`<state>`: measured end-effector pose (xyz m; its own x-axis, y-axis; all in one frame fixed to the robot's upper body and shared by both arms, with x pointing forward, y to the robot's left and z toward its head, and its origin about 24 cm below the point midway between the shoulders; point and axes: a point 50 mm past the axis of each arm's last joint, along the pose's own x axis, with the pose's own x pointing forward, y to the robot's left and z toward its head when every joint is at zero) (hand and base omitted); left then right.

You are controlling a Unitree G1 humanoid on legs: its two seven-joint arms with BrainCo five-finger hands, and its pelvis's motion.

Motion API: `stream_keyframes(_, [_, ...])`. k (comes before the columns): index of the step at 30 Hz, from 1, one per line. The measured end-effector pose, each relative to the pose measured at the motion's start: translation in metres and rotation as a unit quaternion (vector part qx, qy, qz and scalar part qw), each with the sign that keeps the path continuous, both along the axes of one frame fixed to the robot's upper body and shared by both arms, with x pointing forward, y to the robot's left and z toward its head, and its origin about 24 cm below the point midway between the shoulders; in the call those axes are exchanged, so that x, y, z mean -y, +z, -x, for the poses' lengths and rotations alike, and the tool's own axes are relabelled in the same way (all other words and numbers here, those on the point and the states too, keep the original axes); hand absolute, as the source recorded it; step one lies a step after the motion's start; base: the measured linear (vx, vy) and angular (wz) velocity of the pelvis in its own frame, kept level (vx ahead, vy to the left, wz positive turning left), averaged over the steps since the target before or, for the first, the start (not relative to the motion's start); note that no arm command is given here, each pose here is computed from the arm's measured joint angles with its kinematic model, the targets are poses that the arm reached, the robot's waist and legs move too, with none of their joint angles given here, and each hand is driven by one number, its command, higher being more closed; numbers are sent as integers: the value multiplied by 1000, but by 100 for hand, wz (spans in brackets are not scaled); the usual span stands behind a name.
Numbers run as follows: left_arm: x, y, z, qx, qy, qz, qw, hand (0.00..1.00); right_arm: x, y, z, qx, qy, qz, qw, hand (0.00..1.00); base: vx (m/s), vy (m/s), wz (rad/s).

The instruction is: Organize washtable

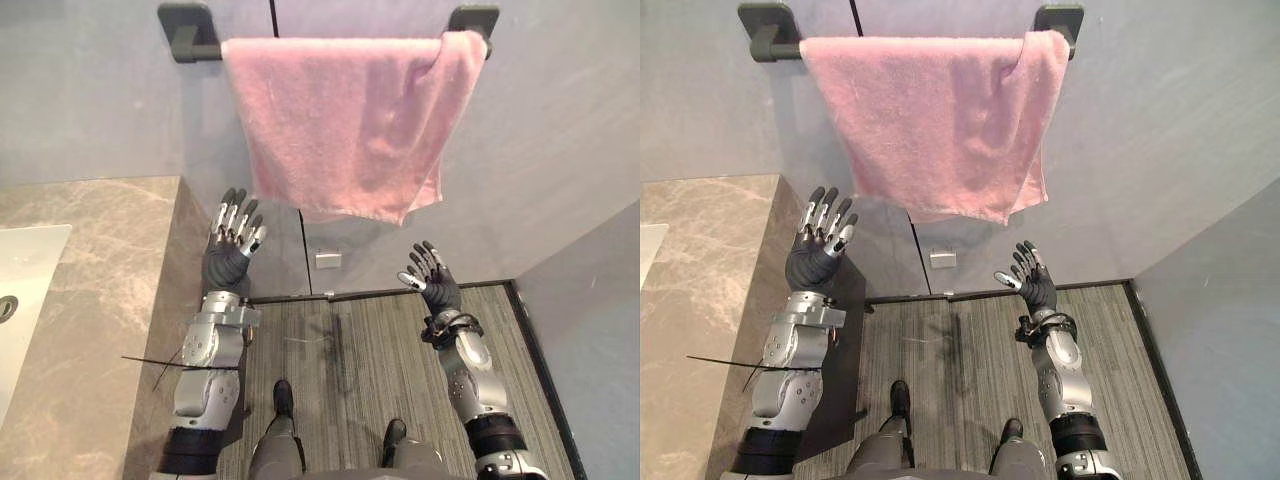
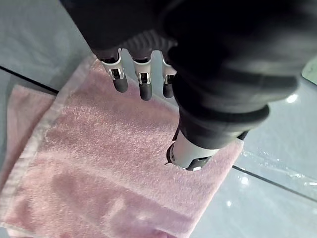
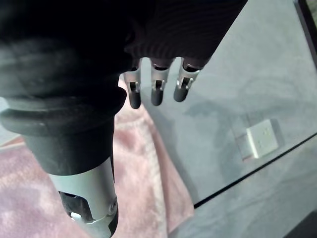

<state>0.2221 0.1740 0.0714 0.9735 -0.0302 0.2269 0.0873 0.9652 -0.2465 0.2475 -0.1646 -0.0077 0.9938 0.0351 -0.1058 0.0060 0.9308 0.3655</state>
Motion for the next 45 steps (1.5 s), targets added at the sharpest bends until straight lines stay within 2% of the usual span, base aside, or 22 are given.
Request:
stream_keyframes(6, [17,-45,39,-115,-61,7,991,0,-7,-41,51,-97,29,-10,995,0,8,-5,-2])
stream_keyframes(10, [35,-62,49,-157,-93,28,983,0,-15,-61,75,-149,51,-19,987,0,40,-15,-2])
stream_keyframes(21, [47,-75,54,-181,-115,54,975,0,-33,-69,92,-171,79,-57,980,0,8,-3,-2])
stream_keyframes(24, [43,-103,56,-234,-92,38,967,0,-35,-75,96,-188,81,-42,978,0,2,0,-3])
stream_keyframes(26, [38,-132,63,-301,-70,0,951,0,-35,-88,98,-222,83,10,971,0,3,-2,-13])
stream_keyframes(27, [33,-154,70,-353,-49,-51,933,0,-31,-100,102,-257,80,71,961,0,2,-5,-9])
stream_keyframes(28, [30,-162,73,-372,-40,-64,925,0,-29,-105,104,-271,75,85,956,0,7,-13,-15])
stream_keyframes(30, [11,-193,94,-458,16,-136,878,0,-16,-126,121,-340,57,153,926,0,22,-23,-12])
stream_keyframes(31, [6,-199,99,-475,28,-157,865,0,-13,-129,125,-352,54,170,919,0,42,-24,-10])
stream_keyframes(33, [-16,-215,125,-539,84,-219,809,0,0,-137,129,-383,34,213,898,0,53,-38,-8])
stream_keyframes(36, [-34,-219,128,-562,145,-221,784,0,17,-147,137,-429,10,231,873,0,47,-44,14])
stream_keyframes(39, [-37,-221,130,-574,165,-201,776,0,29,-145,134,-434,0,252,865,0,32,-35,19])
stream_keyframes(41, [-41,-219,123,-573,180,-187,777,0,21,-144,131,-429,-7,234,872,0,24,-7,30])
stream_keyframes(45, [-26,-218,116,-563,195,-126,793,0,38,-141,136,-434,-56,216,873,0,-69,-12,44])
